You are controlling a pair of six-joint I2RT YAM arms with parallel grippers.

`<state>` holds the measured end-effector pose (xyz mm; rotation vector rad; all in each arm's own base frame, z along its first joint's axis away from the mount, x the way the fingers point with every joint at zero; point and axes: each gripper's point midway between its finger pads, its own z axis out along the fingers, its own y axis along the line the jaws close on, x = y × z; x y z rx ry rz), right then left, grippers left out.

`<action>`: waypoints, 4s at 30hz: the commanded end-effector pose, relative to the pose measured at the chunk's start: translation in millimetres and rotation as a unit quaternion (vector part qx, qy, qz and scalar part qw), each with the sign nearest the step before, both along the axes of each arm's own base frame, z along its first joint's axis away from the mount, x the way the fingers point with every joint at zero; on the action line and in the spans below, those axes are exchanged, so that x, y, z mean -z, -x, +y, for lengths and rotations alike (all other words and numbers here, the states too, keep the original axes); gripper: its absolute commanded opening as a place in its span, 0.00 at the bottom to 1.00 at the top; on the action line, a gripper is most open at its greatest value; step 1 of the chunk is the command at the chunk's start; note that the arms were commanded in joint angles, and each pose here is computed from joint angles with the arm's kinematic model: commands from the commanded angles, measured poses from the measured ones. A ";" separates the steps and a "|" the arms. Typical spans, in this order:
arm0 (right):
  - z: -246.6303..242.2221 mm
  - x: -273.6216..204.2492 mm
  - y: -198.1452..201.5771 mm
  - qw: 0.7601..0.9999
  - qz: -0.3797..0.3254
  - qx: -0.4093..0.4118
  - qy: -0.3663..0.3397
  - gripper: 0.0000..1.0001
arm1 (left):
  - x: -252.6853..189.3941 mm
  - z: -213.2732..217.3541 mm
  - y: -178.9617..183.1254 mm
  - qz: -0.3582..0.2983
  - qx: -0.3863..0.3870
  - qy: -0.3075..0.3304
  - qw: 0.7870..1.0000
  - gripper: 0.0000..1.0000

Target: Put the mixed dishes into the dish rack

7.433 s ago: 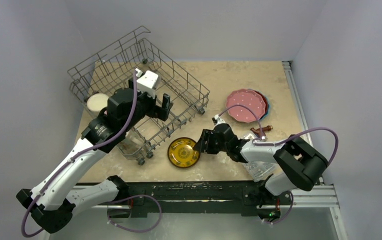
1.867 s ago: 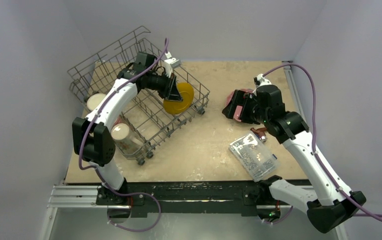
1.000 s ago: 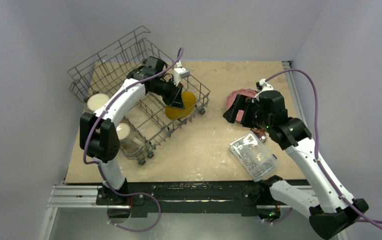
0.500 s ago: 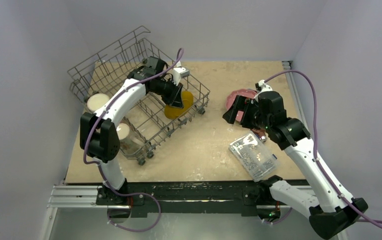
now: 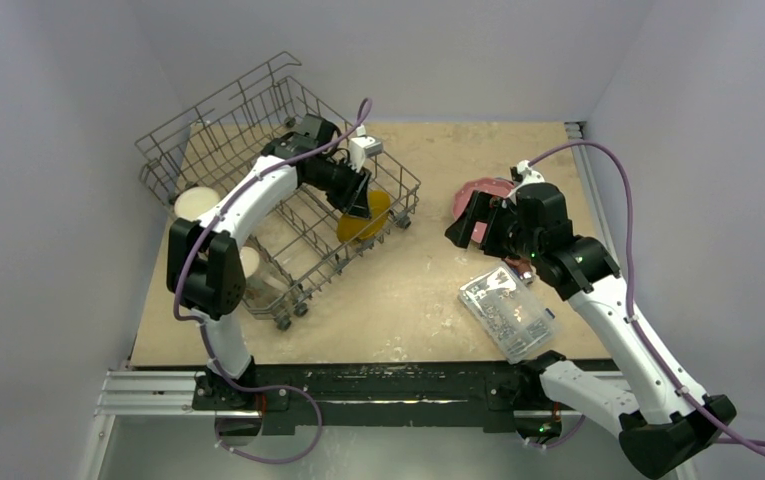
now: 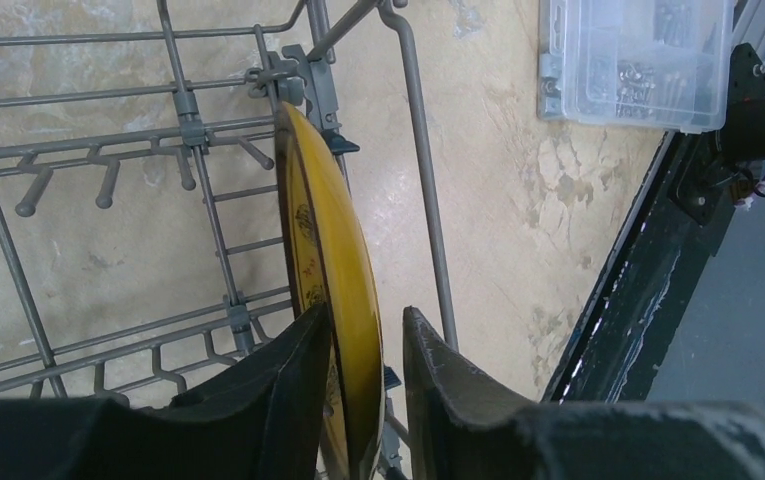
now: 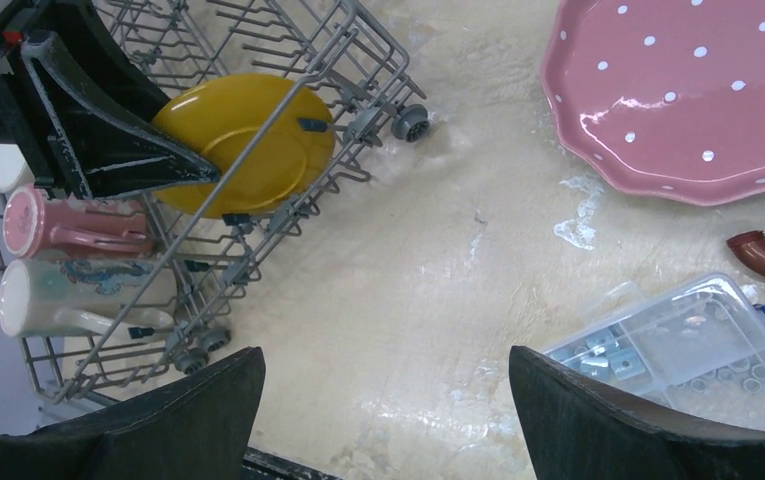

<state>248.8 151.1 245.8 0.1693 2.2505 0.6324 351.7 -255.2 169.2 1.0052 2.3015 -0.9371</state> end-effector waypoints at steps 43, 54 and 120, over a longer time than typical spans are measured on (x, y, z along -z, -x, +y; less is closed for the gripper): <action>8.8 -0.7 -2.8 1.000 -0.010 -0.014 -0.017 0.93 | -18.4 -15.3 6.1 -0.070 0.012 -0.045 0.996 0.21; 11.0 1.4 -4.6 1.000 -0.006 -0.017 -0.018 0.93 | -33.5 -4.6 14.0 -0.060 0.023 -0.013 0.998 0.00; 100.8 33.4 -137.0 0.969 0.026 0.160 -0.188 0.81 | -14.7 29.4 0.1 -0.039 -0.002 -0.033 0.999 0.00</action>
